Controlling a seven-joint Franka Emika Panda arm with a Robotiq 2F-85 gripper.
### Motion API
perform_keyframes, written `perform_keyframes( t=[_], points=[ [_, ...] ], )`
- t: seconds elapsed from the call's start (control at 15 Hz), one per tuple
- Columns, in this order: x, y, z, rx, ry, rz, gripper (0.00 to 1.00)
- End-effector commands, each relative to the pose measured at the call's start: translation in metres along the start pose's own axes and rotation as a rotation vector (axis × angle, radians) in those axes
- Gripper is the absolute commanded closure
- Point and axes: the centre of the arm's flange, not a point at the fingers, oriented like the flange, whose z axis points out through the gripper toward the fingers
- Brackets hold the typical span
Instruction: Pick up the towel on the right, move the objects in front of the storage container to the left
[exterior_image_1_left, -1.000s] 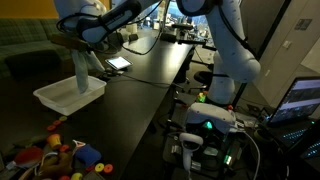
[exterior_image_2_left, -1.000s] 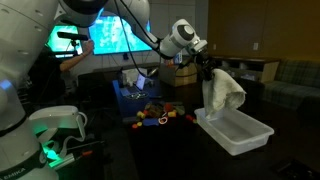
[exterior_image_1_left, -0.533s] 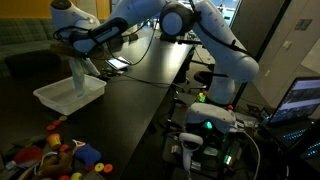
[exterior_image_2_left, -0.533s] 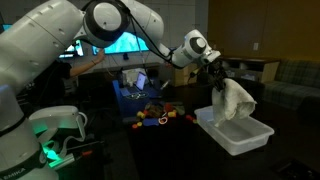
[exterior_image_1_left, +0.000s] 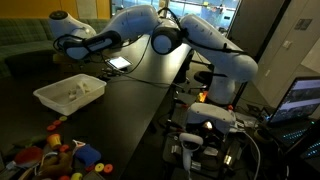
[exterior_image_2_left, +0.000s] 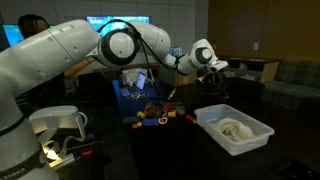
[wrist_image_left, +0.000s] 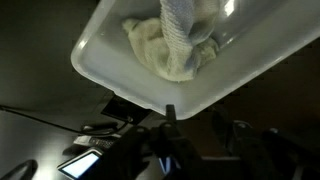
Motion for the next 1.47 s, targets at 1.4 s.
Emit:
perform_keyframes(
  t=[1.4],
  points=[
    [-0.07, 0.124, -0.17, -0.158, -0.602, -0.437, 0.0]
  ],
)
